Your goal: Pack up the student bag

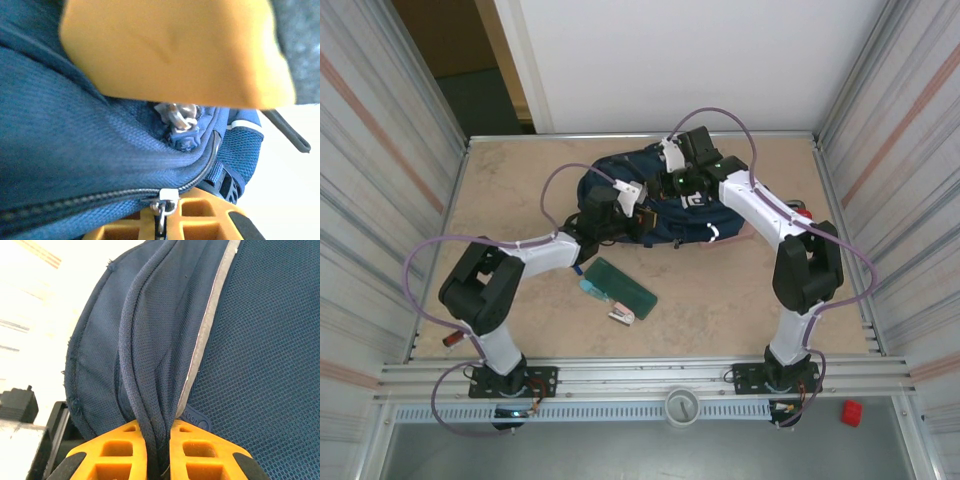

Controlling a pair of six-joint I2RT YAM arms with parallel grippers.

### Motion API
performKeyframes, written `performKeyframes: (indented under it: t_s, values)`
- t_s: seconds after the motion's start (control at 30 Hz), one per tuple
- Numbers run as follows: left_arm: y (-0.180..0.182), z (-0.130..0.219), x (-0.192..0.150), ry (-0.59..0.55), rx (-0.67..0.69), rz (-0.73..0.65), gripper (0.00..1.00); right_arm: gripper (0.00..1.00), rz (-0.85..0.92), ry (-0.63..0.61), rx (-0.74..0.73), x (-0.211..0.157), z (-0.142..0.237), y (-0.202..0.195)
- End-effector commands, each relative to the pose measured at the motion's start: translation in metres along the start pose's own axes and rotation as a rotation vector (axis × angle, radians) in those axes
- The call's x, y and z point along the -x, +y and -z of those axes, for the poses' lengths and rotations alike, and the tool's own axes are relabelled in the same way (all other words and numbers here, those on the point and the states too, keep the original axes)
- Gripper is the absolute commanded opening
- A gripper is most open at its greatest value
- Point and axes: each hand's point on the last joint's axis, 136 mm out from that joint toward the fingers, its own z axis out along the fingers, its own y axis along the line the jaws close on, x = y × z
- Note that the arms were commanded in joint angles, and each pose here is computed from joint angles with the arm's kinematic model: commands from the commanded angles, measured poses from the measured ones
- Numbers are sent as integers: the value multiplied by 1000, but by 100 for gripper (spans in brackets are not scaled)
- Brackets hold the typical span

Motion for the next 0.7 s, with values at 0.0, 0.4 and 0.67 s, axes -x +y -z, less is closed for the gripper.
performKeyframes:
  t_s: [0.0, 0.4, 0.67]
  values:
    - [-11, 21, 28, -88, -70, -103, 0, 0, 32, -3, 18, 10, 13, 6]
    - [-11, 36, 2, -37, -110, -334, 0, 0, 62, 52, 15, 1, 8, 1]
    - [4, 47, -3, -14, 5, -511, 0, 0, 86, 80, 6, -5, 6, -3]
